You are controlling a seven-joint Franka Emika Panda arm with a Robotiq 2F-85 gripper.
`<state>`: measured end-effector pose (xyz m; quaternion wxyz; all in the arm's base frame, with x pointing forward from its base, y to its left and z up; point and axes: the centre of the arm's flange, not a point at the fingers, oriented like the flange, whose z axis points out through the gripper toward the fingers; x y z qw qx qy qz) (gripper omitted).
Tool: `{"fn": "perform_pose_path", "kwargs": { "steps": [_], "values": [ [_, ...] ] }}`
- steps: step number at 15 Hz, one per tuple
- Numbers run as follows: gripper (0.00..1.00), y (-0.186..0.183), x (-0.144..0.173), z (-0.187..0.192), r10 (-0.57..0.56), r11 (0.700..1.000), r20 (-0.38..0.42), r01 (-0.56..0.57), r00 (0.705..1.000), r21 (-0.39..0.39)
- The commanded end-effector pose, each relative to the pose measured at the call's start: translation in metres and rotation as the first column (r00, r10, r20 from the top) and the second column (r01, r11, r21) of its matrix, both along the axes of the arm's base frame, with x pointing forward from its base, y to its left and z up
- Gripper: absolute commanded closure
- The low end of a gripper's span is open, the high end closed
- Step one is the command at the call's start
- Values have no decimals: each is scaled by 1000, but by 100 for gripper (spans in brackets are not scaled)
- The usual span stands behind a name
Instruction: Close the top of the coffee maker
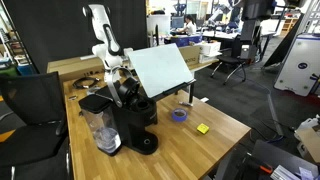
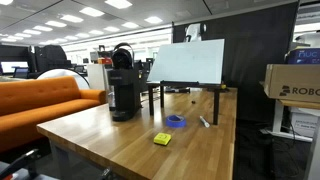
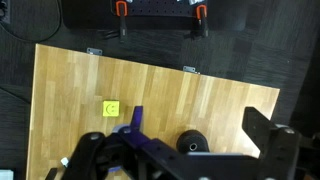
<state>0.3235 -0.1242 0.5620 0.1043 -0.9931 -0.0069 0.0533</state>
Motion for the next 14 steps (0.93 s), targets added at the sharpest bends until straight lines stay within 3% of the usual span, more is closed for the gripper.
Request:
{"fn": "perform_pose_path", "kwargs": {
  "steps": [1,11,14],
  "values": [
    [0,0,0,0,0,1000,0,0,1000,0],
    [0,0,1,0,-7,1000,1,7,1000,-1],
    [0,0,10,-1,-33,999,40,33,999,-8]
  ]
}}
